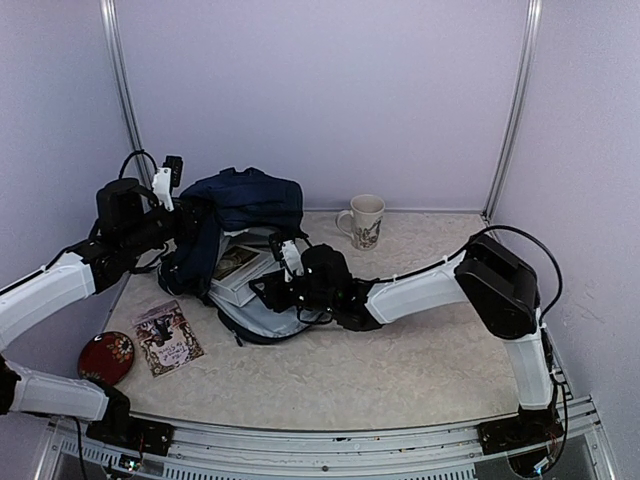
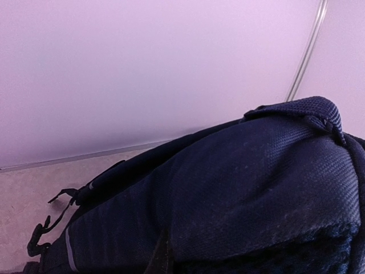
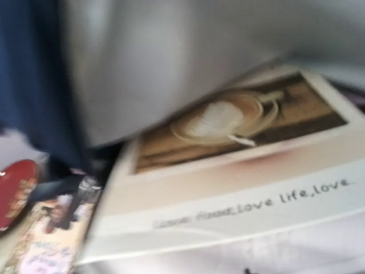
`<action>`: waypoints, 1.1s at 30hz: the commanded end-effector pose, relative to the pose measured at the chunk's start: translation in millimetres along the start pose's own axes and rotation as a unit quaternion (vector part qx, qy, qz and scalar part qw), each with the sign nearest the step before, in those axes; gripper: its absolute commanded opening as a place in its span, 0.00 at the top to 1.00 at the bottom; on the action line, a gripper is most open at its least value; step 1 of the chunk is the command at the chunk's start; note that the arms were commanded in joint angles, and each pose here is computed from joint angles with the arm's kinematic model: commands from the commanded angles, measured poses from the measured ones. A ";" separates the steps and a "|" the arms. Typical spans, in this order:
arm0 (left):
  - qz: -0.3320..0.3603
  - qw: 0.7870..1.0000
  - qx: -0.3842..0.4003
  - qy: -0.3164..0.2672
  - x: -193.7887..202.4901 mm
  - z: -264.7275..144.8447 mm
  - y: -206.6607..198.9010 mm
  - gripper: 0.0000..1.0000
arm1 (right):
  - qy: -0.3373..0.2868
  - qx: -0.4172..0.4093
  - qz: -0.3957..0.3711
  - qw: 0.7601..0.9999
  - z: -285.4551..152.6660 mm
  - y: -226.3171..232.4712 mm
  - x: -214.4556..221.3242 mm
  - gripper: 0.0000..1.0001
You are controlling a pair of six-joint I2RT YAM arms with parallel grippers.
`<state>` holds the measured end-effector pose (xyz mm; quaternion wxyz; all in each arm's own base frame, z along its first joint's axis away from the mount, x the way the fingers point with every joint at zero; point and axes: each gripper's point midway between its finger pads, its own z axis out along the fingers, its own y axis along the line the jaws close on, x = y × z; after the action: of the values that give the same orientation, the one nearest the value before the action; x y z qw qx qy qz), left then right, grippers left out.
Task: Pack the student bag
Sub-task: Adjust the book in the largest pocket of the bag, then pass from the left arm to the right
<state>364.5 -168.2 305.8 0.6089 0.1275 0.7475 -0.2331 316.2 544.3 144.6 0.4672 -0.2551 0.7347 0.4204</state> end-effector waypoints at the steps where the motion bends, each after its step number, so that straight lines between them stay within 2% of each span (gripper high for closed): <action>1: -0.010 0.985 -0.029 -0.171 -100.0 -35.2 15.1 1.00 | 0.019 -0.063 -0.061 0.996 -38.7 56.6 -15.9 0.54; 3: -0.010 0.985 -0.037 -0.170 -98.7 -34.5 21.4 1.00 | 0.045 -0.094 -0.096 0.990 -39.5 77.3 -1.4 0.48; 6: -0.002 0.986 -0.041 -0.164 -96.0 -31.5 23.3 1.00 | 0.072 -0.071 -0.094 0.990 -38.3 73.7 -2.7 0.42; 10: 0.030 0.987 -0.008 -0.159 -100.1 -29.2 1.7 1.00 | -0.001 -0.067 -0.148 0.987 -76.5 77.0 -64.8 0.31; 14: 0.063 0.986 0.022 -0.155 -103.4 -30.7 -23.8 1.00 | -0.055 0.012 -0.228 0.972 -123.4 49.6 -120.6 0.11; 15: 0.066 0.985 0.033 -0.155 -103.2 -32.1 -29.4 1.00 | -0.067 0.023 -0.242 0.968 -133.2 41.6 -130.3 0.03; 16: 0.070 0.984 0.047 -0.154 -102.3 -34.0 -36.0 1.00 | -0.077 0.026 -0.253 0.964 -140.6 32.9 -139.3 0.00; 19: 0.086 0.982 0.072 -0.155 -100.2 -41.4 -52.9 1.00 | -0.079 0.007 -0.287 0.955 -147.4 22.7 -159.5 0.00; 22: 0.117 0.978 0.093 -0.147 -95.1 -46.6 -71.8 1.00 | -0.051 -0.085 -0.351 0.931 -144.7 49.6 -153.6 0.00; 25: 0.148 0.971 0.124 -0.141 -91.1 -53.2 -94.9 1.00 | -0.021 -0.137 -0.379 0.915 -143.6 65.2 -148.9 0.00; 33: 0.205 0.946 0.205 -0.143 -81.3 -71.8 -143.2 1.00 | 0.027 -0.131 -0.392 0.910 -131.5 57.2 -140.0 0.03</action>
<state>295.3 -232.3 308.5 0.5947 0.3230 0.7027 -0.2195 274.1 455.1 339.0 0.5725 -0.5601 0.5193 0.2981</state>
